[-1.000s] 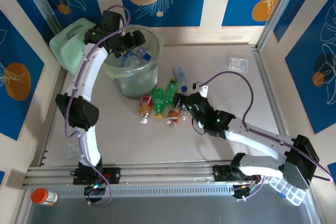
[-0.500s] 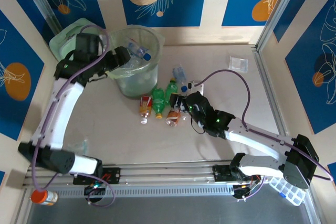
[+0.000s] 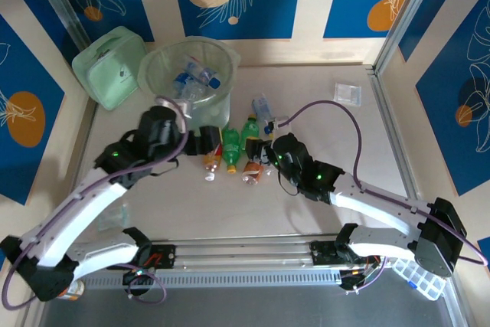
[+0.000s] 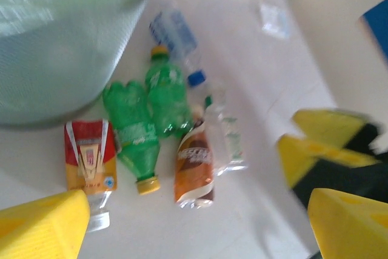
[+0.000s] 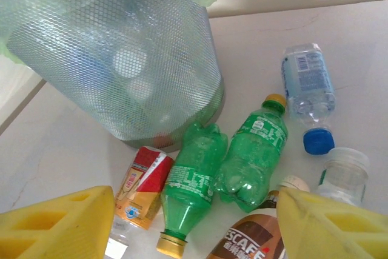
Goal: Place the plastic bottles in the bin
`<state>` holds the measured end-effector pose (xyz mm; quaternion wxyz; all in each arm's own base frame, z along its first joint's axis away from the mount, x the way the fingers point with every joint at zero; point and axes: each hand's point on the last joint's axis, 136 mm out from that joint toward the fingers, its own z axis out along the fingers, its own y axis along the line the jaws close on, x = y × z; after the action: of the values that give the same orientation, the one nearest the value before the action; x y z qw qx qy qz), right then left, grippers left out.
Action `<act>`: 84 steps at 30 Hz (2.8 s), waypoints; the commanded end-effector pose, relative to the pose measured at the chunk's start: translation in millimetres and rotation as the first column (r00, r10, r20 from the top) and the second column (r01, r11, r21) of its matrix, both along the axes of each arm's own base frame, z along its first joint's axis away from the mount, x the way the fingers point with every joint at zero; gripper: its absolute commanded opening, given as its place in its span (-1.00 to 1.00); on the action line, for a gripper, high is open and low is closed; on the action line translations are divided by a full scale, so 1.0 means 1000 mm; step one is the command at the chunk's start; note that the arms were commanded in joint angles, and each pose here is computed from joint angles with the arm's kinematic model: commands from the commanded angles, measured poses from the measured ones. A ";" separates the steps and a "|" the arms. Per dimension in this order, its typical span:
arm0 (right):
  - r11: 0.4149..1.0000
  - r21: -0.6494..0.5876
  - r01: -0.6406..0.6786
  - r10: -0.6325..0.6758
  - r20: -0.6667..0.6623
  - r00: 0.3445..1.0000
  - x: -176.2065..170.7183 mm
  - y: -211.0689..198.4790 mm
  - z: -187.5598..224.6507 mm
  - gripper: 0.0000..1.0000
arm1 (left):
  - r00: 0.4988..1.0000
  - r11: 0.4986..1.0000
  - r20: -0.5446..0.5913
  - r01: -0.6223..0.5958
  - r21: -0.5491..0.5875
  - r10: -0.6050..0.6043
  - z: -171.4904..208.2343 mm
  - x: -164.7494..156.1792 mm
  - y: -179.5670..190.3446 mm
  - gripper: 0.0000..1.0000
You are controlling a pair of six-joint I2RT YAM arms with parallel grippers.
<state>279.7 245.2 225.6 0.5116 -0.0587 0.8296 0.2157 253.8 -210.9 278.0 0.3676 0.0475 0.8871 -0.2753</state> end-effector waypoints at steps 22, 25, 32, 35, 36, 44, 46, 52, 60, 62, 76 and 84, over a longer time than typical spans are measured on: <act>0.888 -0.356 0.291 -0.451 -0.551 0.702 0.042 -0.054 -0.108 0.64 | 0.993 0.999 0.116 -0.036 0.036 0.032 -0.087 0.012 0.001 0.84; 0.885 -0.376 0.274 -0.454 -0.566 0.688 0.037 -0.050 -0.120 0.62 | 0.992 0.999 0.124 -0.040 0.023 0.037 -0.082 0.010 0.003 0.84; 0.883 -0.393 0.257 -0.459 -0.604 0.652 0.025 -0.051 -0.148 0.43 | 0.994 1.000 0.110 -0.025 0.002 0.025 -0.082 0.007 0.000 0.84; 0.877 -0.410 0.252 -0.470 -0.618 0.630 0.023 -0.052 -0.161 0.43 | 0.995 1.000 0.103 -0.020 0.001 0.020 -0.083 0.007 -0.002 0.84; 0.874 -0.418 0.249 -0.474 -0.620 0.625 0.022 -0.053 -0.164 0.42 | 0.995 1.000 0.103 -0.021 0.002 0.020 -0.083 0.007 -0.001 0.84; 0.870 -0.424 0.252 -0.483 -0.630 0.608 0.020 -0.057 -0.183 0.31 | 0.994 1.000 0.108 -0.029 0.008 0.028 -0.082 0.008 0.000 0.84; 0.870 -0.422 0.254 -0.484 -0.638 0.599 0.020 -0.058 -0.187 0.27 | 0.994 0.999 0.106 -0.031 0.015 0.029 -0.084 0.008 0.001 0.84; 0.879 -0.381 0.287 -0.472 -0.613 0.633 0.020 -0.061 -0.169 0.15 | 0.994 0.999 0.107 -0.032 0.022 0.029 -0.085 0.010 0.001 0.85; 0.976 -0.202 0.083 -0.160 -0.400 0.902 0.013 -0.015 -0.076 0.02 | 0.989 0.998 0.141 -0.044 -0.046 0.050 -0.079 0.011 0.000 1.00; 0.989 -0.132 -0.062 0.016 -0.326 0.945 0.004 0.011 -0.051 0.01 | 0.987 0.996 0.163 0.004 -0.084 0.010 -0.072 0.005 -0.007 0.99; 0.889 0.011 -0.458 0.456 0.073 0.887 -0.063 0.066 -0.004 -0.06 | 0.903 0.914 0.404 0.278 -0.296 -0.144 -0.017 -0.030 -0.028 0.99; 0.856 -0.040 -0.515 0.516 0.114 0.849 -0.081 0.083 -0.004 -0.06 | 0.931 0.927 0.347 0.222 -0.302 -0.110 -0.032 -0.016 -0.031 1.00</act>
<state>198.7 322.7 206.4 0.4533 -0.2820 0.7765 0.3346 235.8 -241.2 228.9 0.4672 0.1099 0.7681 -0.4238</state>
